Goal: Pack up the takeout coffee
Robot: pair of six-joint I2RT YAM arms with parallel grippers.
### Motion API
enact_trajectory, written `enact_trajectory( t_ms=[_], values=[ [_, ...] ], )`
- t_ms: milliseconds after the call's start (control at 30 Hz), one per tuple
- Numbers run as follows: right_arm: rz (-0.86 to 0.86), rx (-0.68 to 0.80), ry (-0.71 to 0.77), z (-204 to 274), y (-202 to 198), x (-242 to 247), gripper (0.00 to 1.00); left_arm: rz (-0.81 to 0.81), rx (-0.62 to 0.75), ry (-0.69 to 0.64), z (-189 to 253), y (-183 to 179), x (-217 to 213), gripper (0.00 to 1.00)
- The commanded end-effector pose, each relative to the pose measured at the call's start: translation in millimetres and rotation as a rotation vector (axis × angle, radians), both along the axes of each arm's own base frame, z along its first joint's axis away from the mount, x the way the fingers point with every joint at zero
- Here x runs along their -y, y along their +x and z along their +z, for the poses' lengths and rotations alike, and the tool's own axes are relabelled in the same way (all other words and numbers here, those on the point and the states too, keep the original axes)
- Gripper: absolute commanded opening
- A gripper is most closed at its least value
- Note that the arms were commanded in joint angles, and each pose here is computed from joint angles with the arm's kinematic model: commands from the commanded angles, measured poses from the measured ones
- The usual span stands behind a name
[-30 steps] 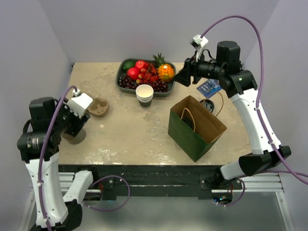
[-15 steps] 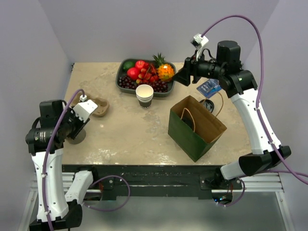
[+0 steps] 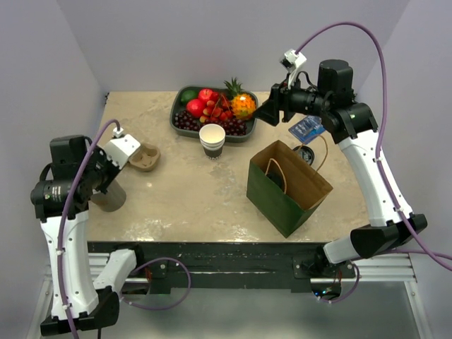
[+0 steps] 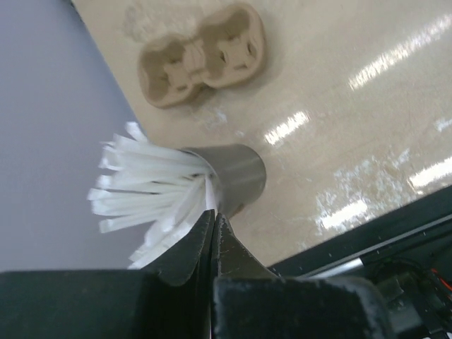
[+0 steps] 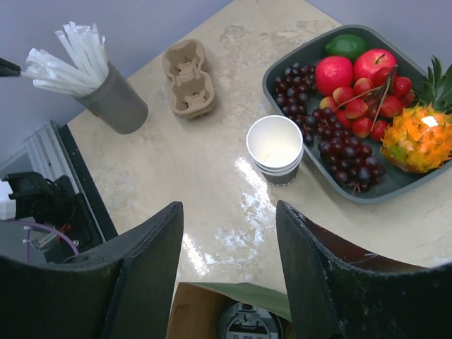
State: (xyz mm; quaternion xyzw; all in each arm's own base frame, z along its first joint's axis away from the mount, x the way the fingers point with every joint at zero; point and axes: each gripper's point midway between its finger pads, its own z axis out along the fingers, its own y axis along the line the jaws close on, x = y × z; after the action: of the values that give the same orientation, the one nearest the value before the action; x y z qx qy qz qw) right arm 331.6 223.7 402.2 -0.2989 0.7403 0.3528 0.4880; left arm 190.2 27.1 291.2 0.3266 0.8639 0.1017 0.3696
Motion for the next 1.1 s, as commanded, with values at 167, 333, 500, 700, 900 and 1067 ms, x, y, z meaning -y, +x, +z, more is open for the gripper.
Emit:
enact_trajectory(
  t_ms=[167,333,500,700,900,1067],
  values=[
    [-0.029,0.066,0.008,23,11,2,0.59,-0.091,0.346,-0.1,115,38,25,0.0],
    [-0.089,0.093,0.009,34,24,13,0.59,-0.169,0.417,-0.17,155,63,41,0.0],
    [-0.144,0.126,0.022,50,33,29,0.59,-0.259,0.461,-0.299,183,78,65,0.0],
    [-0.425,0.097,0.015,50,67,96,0.61,-0.512,0.489,-0.613,210,92,124,0.0],
    [-0.793,0.1,-0.178,21,76,186,0.68,-0.753,0.434,-0.809,222,98,207,0.0],
    [-0.86,-0.024,-0.25,-21,59,211,0.7,-0.962,0.31,-0.933,225,74,267,0.0]
  ],
)
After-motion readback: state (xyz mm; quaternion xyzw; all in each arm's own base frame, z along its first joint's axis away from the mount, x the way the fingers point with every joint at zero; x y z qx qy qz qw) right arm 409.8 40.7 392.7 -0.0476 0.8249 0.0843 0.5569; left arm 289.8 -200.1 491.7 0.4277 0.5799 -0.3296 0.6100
